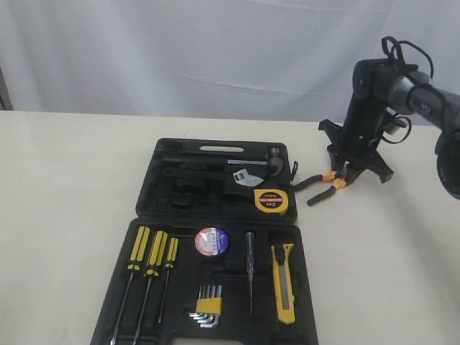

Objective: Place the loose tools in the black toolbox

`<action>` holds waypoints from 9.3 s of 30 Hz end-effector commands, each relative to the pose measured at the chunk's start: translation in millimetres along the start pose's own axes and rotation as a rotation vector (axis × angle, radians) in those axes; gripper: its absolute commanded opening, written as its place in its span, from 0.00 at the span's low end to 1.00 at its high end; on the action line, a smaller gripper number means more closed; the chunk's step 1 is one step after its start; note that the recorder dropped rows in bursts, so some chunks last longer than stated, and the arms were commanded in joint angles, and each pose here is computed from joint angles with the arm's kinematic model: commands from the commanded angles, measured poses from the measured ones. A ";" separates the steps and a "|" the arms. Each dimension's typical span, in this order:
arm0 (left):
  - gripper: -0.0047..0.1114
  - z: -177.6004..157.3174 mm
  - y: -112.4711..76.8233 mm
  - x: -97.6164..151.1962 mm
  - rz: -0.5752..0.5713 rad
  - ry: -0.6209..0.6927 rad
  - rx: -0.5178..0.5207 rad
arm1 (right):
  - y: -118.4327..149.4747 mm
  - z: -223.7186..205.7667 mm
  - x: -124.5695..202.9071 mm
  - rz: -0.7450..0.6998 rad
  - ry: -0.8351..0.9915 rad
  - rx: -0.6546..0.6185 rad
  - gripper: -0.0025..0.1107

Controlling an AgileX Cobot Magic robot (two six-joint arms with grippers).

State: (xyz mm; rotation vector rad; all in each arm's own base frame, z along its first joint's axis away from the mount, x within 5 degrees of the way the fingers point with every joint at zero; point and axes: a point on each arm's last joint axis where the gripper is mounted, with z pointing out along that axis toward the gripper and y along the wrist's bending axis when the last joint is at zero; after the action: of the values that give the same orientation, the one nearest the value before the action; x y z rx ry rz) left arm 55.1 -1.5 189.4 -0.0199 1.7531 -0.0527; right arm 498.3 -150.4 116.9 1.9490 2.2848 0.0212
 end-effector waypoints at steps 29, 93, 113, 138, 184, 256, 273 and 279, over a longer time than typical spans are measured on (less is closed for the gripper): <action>0.04 0.0 -0.1 0.6 -0.003 0.000 0.003 | 52.1 -130.9 197.5 0.328 0.070 -0.241 0.02; 0.04 0.0 -0.1 0.6 -0.003 0.000 0.003 | 54.9 -50.3 256.6 0.443 0.059 -0.088 0.48; 0.04 0.0 -0.1 0.6 -0.005 0.000 0.003 | 54.5 -85.4 260.4 0.019 0.116 -0.150 0.02; 0.04 0.0 -0.1 0.6 -0.005 0.000 0.003 | 48.2 -161.4 246.8 -1.250 -0.136 -0.303 0.02; 0.04 0.0 -0.1 0.6 -0.005 0.000 0.003 | 63.8 -40.3 264.8 -1.553 -0.050 -0.232 0.02; 0.04 0.0 -0.1 0.6 -0.002 0.000 0.003 | -245.5 -282.1 374.7 -2.105 -0.689 -0.365 0.02; 0.04 0.0 -0.1 0.6 -0.004 0.000 0.003 | -245.4 -170.2 409.8 -2.189 -0.638 -0.040 0.02; 0.04 0.0 -0.1 0.6 -0.004 0.000 0.003 | -247.8 -167.1 409.0 -2.169 -0.615 -0.036 0.07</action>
State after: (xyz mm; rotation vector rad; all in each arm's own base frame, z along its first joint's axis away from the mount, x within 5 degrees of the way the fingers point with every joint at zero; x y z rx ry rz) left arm 55.1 -1.5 189.4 -0.0199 1.7531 -0.0527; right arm 175.1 224.6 219.6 -1.0506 2.3898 -0.5772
